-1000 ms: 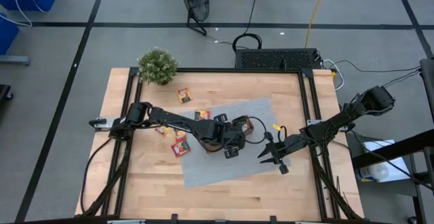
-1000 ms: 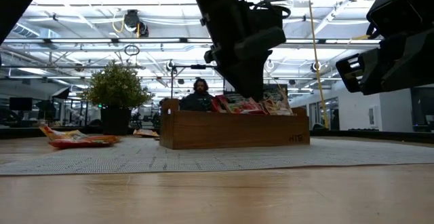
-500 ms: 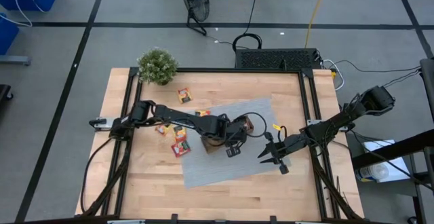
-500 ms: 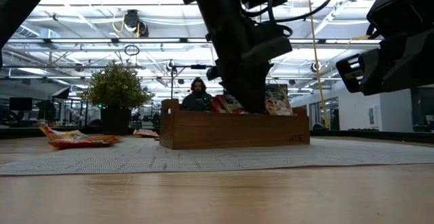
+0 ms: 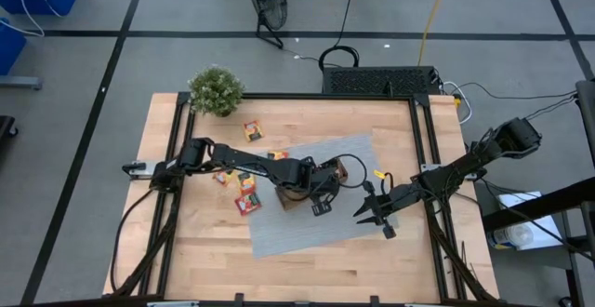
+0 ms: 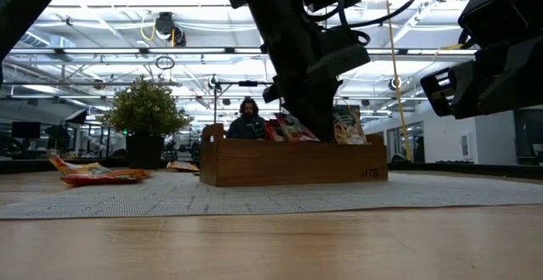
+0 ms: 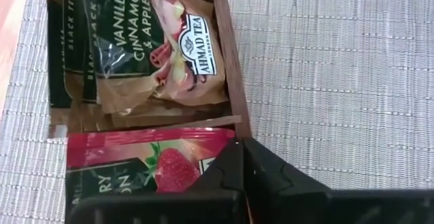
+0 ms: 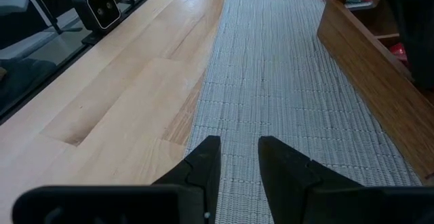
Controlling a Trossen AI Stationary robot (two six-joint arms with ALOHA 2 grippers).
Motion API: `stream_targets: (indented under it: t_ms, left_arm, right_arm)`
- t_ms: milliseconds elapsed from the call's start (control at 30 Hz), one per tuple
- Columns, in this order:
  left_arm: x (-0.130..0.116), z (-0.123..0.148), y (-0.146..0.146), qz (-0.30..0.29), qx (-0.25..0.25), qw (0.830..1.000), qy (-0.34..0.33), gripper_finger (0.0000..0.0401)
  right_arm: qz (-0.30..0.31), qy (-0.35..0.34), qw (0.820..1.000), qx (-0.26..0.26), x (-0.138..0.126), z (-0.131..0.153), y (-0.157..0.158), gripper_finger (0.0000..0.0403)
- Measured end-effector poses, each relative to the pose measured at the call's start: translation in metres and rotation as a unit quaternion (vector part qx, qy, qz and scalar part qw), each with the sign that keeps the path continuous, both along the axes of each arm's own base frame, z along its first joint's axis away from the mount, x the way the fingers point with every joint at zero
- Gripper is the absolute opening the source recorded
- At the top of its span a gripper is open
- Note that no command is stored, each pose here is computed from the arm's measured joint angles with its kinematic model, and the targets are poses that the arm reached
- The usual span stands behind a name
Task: Pick & Place Tea
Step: Put the red tea bag into the middle section of the wooden organizer
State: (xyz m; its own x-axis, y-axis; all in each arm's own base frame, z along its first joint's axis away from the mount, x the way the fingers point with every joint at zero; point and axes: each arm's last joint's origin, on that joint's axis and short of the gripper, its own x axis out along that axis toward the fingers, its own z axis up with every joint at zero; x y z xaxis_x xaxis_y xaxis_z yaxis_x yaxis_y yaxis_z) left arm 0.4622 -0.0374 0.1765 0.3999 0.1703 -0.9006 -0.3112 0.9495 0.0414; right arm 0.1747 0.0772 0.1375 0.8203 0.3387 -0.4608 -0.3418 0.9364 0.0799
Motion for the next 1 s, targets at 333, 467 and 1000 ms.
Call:
stream_targets:
  t_ms: [333, 467, 1000]
  left_arm:
    - [-0.008, 0.021, -0.003, -0.009, 0.009, 1.0, -0.009, 0.0007]
    - [-0.01, 0.027, -0.005, -0.002, 0.032, 0.999, -0.014, 0.0004]
    - [-0.011, 0.007, -0.001, 0.011, 0.022, 1.0, 0.003, 0.0005]
  right_arm:
    - [0.0, 0.0, 1.0, 0.0, 0.0, 0.0, 0.0, 0.0091]
    - [0.0, 0.001, 1.0, 0.0, 0.0, 0.0, 0.0, 0.0091]
    - [0.0, 0.001, 1.0, 0.0, 0.0, 0.0, 0.0, 0.0091]
